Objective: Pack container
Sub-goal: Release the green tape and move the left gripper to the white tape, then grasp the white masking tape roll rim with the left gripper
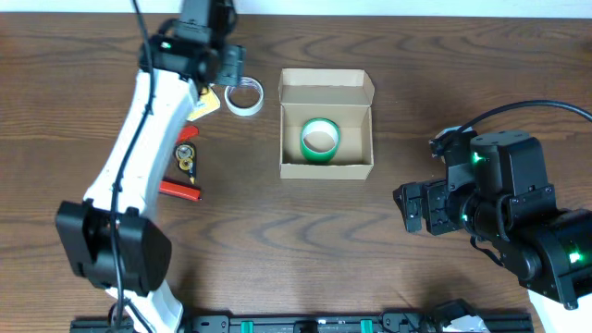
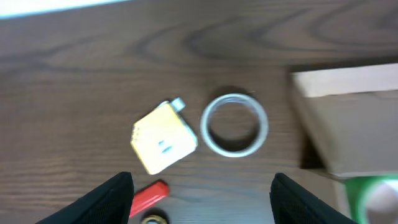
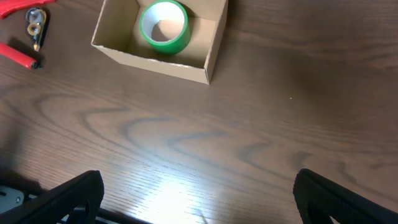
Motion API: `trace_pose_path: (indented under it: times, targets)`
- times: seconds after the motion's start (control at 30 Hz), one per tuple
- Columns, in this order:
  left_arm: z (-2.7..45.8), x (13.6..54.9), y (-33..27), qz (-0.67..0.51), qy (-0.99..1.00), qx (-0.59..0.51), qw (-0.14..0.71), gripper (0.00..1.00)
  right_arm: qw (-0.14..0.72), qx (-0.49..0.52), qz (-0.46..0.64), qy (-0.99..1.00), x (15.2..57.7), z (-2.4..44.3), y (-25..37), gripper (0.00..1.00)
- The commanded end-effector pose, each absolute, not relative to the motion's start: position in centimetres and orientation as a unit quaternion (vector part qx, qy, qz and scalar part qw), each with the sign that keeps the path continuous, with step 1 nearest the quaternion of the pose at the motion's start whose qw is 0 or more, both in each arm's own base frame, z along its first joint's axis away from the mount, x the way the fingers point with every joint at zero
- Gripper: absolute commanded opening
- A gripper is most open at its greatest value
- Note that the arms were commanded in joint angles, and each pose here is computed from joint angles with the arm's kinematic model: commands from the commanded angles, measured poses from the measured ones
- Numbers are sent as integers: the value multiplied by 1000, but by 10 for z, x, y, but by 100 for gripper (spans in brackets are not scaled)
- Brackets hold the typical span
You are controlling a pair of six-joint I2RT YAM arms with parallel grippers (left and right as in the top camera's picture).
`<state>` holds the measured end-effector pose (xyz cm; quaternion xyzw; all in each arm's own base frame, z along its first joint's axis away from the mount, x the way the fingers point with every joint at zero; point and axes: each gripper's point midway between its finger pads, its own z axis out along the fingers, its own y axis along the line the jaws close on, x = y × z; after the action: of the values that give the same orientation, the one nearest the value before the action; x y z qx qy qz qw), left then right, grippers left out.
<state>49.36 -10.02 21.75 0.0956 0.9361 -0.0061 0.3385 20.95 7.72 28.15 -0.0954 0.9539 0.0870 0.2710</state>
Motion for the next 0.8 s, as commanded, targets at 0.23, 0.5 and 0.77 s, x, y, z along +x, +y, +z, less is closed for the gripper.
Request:
trace_pose_path:
  times: [0.23, 0.5, 0.77]
  targets:
    - [114, 516, -102, -35, 962, 85, 256, 73, 271, -94, 87, 954, 210, 281, 76, 99]
    - [60, 525, -94, -37, 973, 48, 221, 73, 271, -94, 87, 954, 210, 282, 76, 99]
    - [29, 528, -96, -38, 977, 41, 207, 70, 271, -94, 87, 954, 209, 281, 76, 99]
